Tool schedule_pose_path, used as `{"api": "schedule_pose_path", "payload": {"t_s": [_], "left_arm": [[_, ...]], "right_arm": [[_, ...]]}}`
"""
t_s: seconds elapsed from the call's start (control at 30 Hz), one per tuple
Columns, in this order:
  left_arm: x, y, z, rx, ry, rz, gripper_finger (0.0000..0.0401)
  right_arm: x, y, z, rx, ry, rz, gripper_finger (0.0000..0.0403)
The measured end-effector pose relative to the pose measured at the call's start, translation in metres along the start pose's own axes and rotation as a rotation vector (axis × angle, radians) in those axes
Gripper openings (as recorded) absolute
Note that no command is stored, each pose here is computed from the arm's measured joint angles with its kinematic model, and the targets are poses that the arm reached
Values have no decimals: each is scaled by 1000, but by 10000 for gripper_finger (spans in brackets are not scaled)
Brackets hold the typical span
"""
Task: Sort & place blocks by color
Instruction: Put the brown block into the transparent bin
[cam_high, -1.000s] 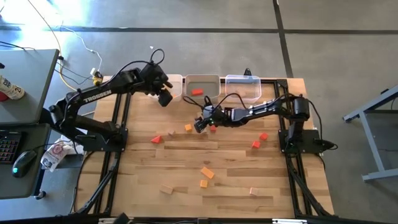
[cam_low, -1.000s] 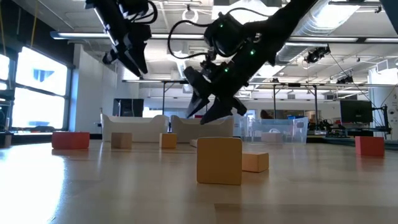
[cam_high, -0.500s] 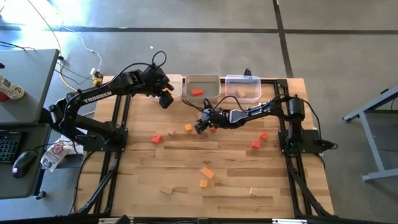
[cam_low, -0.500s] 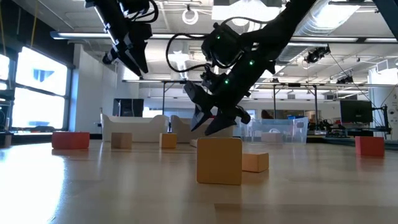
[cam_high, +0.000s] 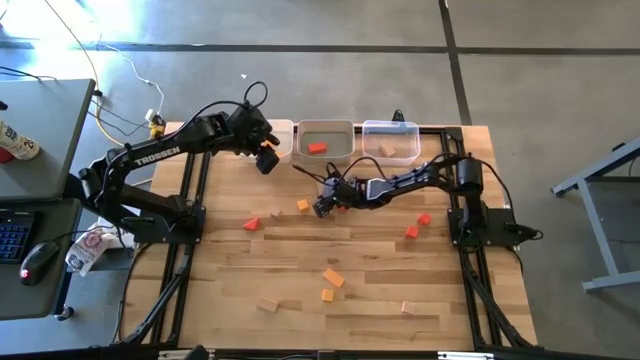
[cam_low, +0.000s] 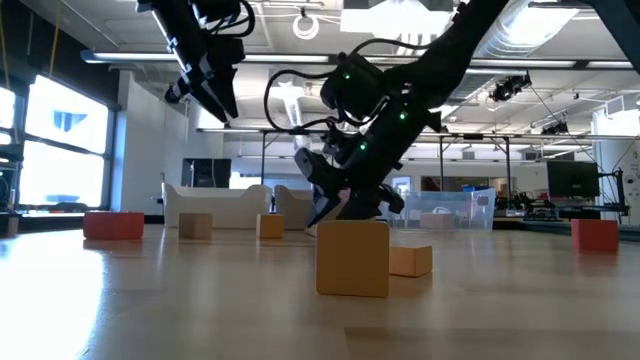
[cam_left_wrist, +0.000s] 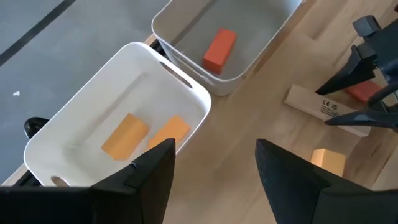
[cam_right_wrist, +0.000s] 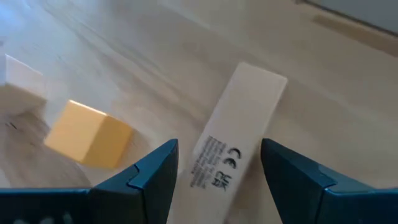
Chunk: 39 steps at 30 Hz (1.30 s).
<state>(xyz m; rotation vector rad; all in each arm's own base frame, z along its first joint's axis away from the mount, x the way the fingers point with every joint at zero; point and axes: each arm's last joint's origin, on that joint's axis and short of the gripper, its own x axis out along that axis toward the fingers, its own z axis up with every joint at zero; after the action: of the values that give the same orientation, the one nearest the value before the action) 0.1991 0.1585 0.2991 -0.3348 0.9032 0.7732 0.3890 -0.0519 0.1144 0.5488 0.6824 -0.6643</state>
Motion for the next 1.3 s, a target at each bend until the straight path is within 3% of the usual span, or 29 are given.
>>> {"api": "schedule_pose_path", "payload": {"t_s": [0.33, 0.67, 0.97, 1.3], "left_arm": [[0, 0, 0, 0, 0, 12, 209], [0, 0, 0, 10, 1, 11, 209], [0, 0, 0, 19, 1, 11, 209], [0, 0, 0, 19, 3, 11, 209]], "right_arm": [[6, -3, -6, -24, -8, -74, 206], [5, -7, 8, -114, 73, -149, 117], [7, -14, 10, -84, 129, -135, 113], [3, -3, 25, -215, 163, -137, 101]]}}
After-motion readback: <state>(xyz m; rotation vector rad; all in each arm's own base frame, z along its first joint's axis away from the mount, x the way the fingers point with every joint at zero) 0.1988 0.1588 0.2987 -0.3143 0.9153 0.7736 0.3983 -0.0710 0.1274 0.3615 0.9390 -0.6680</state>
